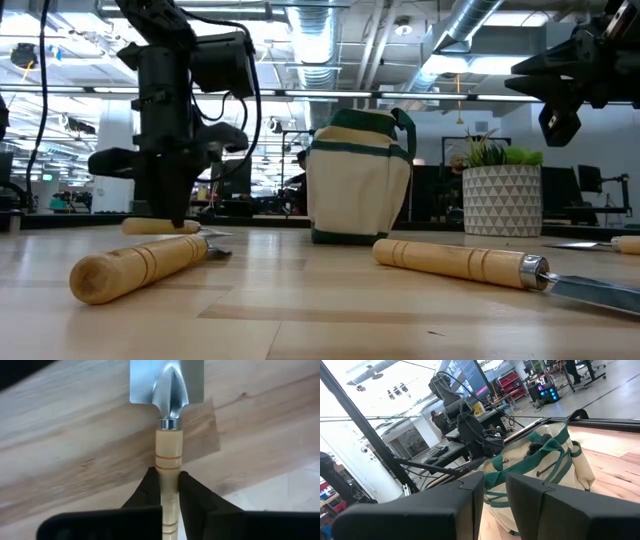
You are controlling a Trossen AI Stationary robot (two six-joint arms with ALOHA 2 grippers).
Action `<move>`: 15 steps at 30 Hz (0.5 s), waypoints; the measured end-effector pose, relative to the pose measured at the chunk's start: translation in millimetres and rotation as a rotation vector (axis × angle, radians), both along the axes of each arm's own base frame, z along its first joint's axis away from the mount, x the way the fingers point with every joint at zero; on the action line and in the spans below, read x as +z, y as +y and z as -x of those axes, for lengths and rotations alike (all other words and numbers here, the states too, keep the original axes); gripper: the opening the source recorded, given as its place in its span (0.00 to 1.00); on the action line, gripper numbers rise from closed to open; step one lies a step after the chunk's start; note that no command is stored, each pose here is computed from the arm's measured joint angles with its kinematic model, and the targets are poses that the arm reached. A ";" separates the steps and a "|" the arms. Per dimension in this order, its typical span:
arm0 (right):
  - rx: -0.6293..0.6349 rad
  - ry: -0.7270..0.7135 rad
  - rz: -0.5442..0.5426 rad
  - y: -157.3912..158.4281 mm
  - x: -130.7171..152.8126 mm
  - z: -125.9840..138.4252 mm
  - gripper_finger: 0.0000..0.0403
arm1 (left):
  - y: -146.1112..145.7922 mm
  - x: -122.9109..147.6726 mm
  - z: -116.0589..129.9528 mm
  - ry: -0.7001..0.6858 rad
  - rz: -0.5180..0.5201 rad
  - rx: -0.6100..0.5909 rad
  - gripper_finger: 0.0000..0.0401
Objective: Pick & Place Garden tools in Gardening bag
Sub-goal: Put the brown trowel into the gardening bag
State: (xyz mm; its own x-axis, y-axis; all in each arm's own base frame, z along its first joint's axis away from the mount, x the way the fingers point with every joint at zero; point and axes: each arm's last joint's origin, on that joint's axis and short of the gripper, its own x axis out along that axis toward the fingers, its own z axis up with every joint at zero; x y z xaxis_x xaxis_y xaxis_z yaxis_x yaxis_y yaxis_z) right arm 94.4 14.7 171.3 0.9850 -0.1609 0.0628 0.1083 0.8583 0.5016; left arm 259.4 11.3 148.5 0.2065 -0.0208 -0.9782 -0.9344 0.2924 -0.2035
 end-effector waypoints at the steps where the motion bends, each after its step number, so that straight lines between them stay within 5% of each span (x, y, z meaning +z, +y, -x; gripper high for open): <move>1: 0.000 0.000 0.000 0.0 -0.1 0.0 0.19 | -0.4 0.6 -0.5 -0.008 0.012 -0.004 0.03; 8: 0.000 0.000 0.000 0.0 -0.1 0.0 0.19 | -7.0 42.8 5.5 -0.239 0.084 -0.066 0.00; 15: 0.000 0.000 -0.001 0.0 0.0 0.0 0.19 | 3.8 83.7 27.9 -0.401 0.017 0.044 0.00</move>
